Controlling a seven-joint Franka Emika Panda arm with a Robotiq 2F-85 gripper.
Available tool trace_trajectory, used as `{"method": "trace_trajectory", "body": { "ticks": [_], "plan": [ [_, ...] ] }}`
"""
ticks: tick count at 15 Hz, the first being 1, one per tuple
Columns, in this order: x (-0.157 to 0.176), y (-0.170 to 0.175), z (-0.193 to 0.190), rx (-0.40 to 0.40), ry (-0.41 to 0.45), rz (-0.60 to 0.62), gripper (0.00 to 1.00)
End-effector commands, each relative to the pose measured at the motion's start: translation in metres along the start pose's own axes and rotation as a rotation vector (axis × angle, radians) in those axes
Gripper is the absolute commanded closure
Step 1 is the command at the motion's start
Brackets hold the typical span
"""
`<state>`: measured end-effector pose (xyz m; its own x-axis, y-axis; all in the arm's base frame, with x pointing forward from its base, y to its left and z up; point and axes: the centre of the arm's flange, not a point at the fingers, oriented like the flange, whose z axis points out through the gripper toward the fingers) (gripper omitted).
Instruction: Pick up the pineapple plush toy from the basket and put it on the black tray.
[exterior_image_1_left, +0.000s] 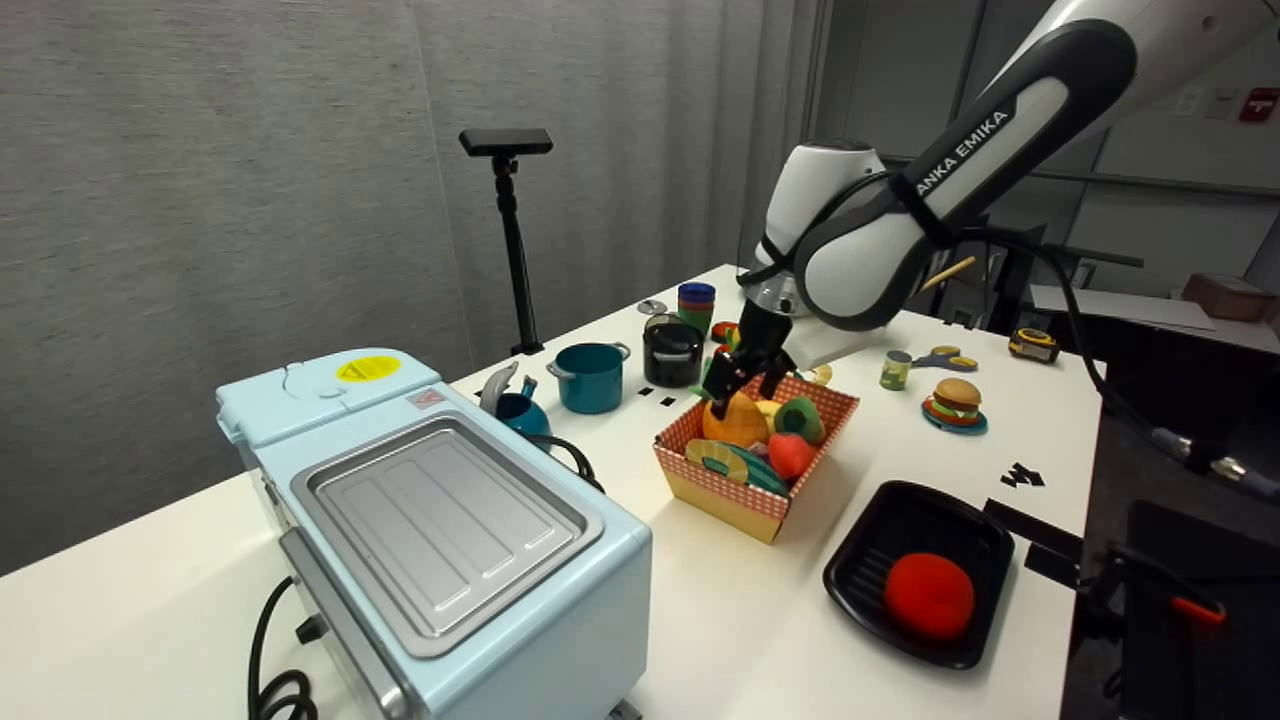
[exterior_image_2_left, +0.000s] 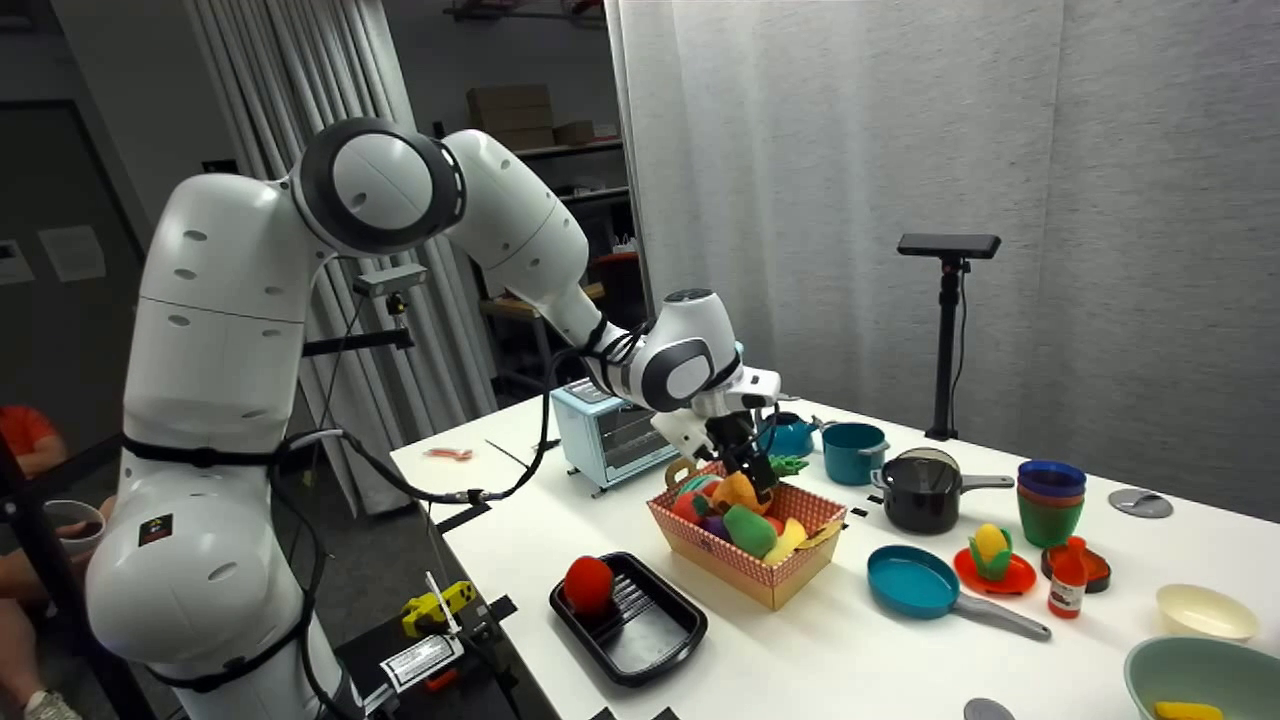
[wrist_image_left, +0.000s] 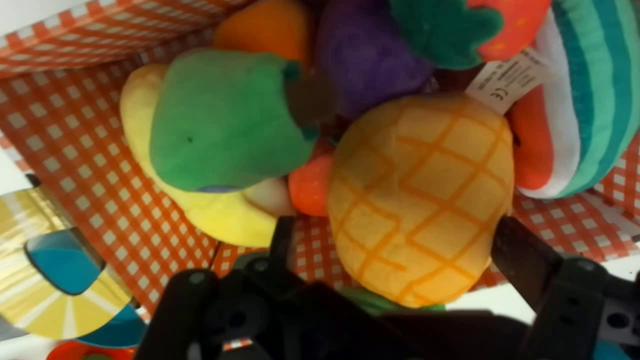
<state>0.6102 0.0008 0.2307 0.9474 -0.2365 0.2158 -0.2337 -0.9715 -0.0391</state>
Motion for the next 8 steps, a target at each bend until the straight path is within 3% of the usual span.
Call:
{"method": "trace_trajectory", "body": {
  "ticks": [1, 6, 7, 8],
  "plan": [
    [0.0, -0.003, 0.011, 0.008, -0.039, -0.021, 0.0],
    [0.011, 0.0, 0.029, -0.005, -0.04, -0.037, 0.0],
    [0.012, 0.0, 0.03, -0.007, -0.04, -0.041, 0.18],
    [0.013, -0.001, 0.03, -0.009, -0.035, -0.052, 0.26]
  ]
}}
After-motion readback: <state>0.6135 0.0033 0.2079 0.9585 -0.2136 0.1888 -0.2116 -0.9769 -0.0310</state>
